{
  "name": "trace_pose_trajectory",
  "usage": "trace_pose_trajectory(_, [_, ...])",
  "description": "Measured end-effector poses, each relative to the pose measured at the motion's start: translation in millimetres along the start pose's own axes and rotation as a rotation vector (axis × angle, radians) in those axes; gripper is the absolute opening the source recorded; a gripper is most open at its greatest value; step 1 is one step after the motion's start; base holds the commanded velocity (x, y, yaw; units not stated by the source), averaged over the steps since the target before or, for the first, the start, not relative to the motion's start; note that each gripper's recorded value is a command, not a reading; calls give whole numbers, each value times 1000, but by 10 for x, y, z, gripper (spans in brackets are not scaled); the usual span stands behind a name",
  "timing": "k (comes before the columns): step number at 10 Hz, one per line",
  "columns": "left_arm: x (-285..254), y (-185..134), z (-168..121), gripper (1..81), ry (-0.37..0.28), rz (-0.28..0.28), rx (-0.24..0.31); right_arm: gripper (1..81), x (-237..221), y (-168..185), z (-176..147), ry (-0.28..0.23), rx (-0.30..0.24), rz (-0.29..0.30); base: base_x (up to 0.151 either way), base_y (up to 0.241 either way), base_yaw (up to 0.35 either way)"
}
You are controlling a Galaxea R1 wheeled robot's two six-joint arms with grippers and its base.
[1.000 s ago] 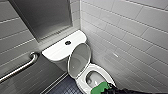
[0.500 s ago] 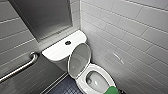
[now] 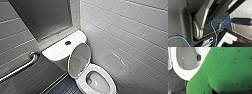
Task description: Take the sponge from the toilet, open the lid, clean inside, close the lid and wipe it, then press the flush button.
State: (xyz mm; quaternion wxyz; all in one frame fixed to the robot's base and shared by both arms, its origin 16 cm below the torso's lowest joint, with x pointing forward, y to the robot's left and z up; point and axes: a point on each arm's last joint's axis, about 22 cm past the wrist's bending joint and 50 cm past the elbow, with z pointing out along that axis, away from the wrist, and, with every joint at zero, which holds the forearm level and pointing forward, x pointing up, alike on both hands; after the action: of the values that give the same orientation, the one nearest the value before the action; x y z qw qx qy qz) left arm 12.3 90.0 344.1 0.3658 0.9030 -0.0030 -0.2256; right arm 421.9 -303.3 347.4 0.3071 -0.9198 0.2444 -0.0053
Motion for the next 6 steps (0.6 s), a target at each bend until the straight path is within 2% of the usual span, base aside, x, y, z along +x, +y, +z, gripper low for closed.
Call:
trace_pose_trajectory(4, [-2, 0, 0, 811, 0, 4, 0, 10, -212, -291, -370, -30, 66, 7, 0, 0, 0])
trace_pose_trajectory(6, [0, 2, 2, 811, 0, 5, 0, 10, 81, -685, -355, -7, 123, -45, 0, 0, 0])
